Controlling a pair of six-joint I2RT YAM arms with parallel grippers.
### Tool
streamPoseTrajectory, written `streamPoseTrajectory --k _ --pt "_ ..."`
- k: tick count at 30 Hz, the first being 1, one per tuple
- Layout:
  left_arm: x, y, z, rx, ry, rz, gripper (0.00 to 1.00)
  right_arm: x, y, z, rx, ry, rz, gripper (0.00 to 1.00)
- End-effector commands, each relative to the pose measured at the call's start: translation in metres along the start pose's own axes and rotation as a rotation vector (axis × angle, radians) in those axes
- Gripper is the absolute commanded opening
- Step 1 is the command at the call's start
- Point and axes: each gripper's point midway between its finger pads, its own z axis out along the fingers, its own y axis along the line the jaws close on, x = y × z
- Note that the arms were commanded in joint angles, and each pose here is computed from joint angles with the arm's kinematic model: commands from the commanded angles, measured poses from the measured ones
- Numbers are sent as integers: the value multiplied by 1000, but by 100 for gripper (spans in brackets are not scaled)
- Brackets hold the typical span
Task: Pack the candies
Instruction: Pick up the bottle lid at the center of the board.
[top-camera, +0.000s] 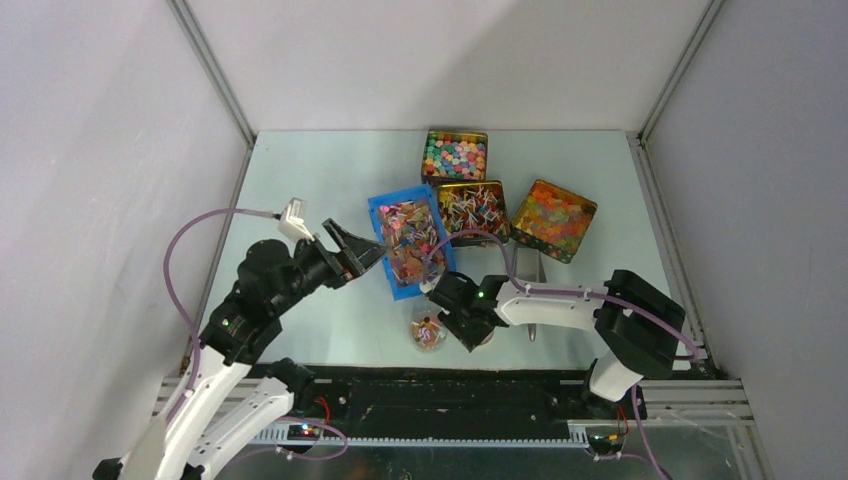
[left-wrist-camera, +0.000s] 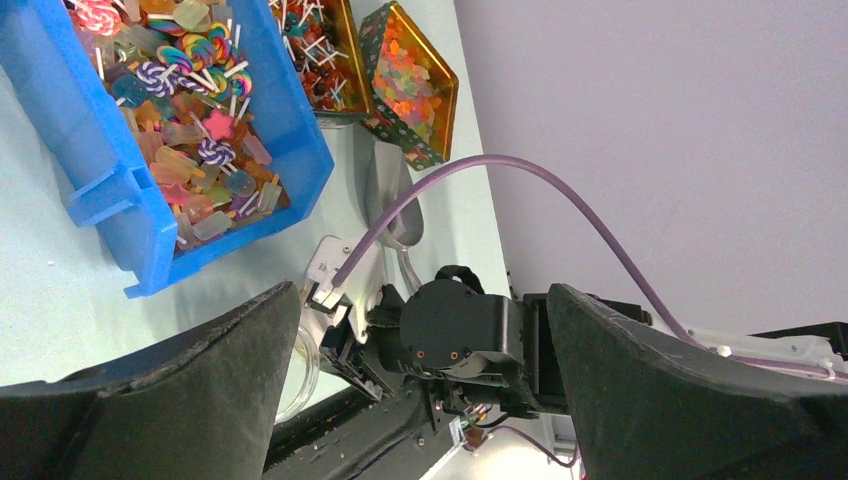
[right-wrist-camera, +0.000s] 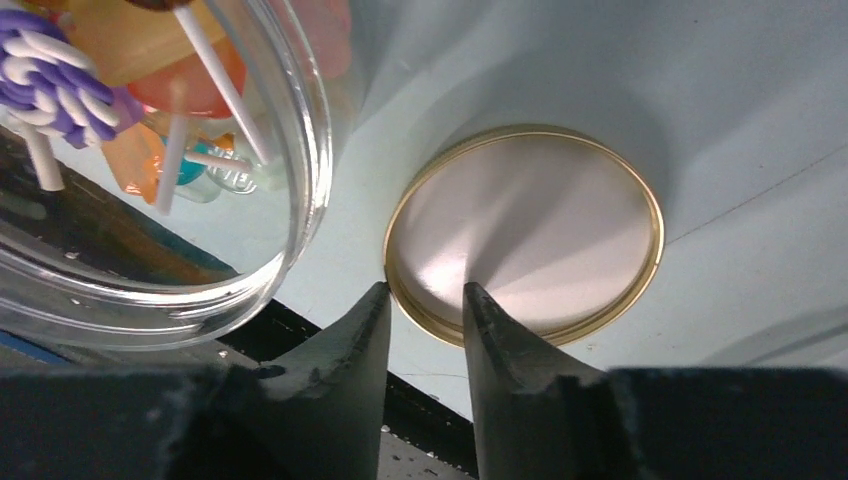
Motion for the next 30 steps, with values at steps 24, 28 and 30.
streamPoseTrajectory --k 24,28,30 --pt "-25 -8 -16 43 -130 220 100 -30 2 -54 -72 -164 88 0" --pt "-22 -13 -21 111 -151 318 100 -50 -1 -98 -137 -283 125 0" --pt "-16 -20 -23 190 -145 408 100 -63 1 -132 -220 -369 142 0"
